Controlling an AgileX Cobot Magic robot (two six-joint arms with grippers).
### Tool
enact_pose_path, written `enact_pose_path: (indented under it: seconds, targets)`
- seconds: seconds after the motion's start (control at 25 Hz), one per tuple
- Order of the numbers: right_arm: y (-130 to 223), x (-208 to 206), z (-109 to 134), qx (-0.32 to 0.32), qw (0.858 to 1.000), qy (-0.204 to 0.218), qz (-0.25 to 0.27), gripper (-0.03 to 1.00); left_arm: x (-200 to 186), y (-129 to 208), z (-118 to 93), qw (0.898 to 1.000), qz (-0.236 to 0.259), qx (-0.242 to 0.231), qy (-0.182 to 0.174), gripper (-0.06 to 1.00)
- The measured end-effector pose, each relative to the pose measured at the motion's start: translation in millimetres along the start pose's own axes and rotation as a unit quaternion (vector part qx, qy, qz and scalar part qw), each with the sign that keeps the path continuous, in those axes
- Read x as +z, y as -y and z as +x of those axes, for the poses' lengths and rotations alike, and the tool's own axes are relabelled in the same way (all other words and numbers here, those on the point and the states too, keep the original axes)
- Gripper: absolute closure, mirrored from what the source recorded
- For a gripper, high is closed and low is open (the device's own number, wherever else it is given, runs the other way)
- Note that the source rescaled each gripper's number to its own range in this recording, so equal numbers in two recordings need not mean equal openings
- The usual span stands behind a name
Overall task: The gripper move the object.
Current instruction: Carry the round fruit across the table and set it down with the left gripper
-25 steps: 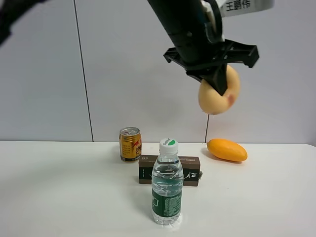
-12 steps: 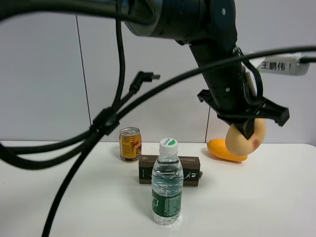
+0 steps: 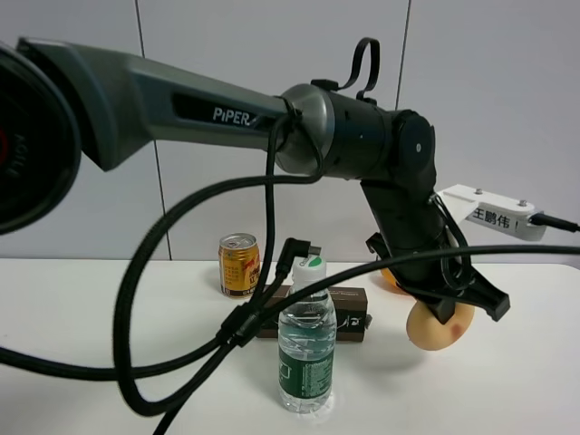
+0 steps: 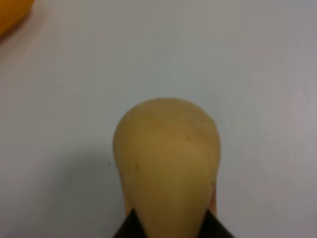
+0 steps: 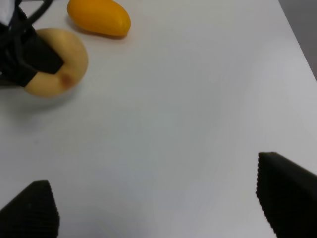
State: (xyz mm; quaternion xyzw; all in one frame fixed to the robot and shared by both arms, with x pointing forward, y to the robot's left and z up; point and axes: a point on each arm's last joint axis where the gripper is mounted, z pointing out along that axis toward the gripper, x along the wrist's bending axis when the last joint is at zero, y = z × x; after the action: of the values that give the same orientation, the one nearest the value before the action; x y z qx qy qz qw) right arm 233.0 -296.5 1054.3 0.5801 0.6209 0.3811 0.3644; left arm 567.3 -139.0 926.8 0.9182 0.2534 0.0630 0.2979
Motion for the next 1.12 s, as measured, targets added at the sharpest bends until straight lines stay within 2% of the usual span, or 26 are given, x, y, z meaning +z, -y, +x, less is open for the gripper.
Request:
enact_pose_path:
  seconds: [0.2,0.56,0.64,0.68,0.72,0.8,0.88,0.96,1.12]
  targets:
    - [0.0,0.0,0.0,0.0,1.0,0.0,0.0,-0.03,21.1,11.4,1.5,1.0,0.009,0.002,-0.001,0.94]
    - [0.0,0.0,0.0,0.0,1.0,0.0,0.0,-0.03,28.1,13.5,2.2,1.0,0.0,0.0,-0.002,0.94]
    - [0.0,0.0,0.0,0.0,1.0,0.0,0.0,-0.03,30.2,15.1,2.3,1.0,0.003,0.0,-0.002,0.9]
    - [0.0,0.0,0.0,0.0,1.0,0.0,0.0,-0.03,31.0,15.7,2.3,1.0,0.004,0.0,-0.002,0.86]
    - [0.0,0.0,0.0,0.0,1.0,0.0,0.0,-0.03,31.5,16.0,2.3,1.0,0.005,0.001,-0.002,0.74]
    - [0.0,0.0,0.0,0.0,1.0,0.0,0.0,-0.03,31.9,15.4,2.5,1.0,0.0,0.001,-0.003,0.4]
    - [0.0,0.0,0.0,0.0,1.0,0.0,0.0,-0.03,31.8,12.3,3.2,1.0,-0.017,0.0,-0.006,0.11]
    - [0.0,0.0,0.0,0.0,1.0,0.0,0.0,-0.03,31.7,11.3,3.4,1.0,-0.022,0.0,-0.008,0.0]
    - [0.0,0.0,0.0,0.0,1.0,0.0,0.0,-0.03,31.7,11.3,3.3,1.0,-0.022,0.0,-0.007,-0.05]
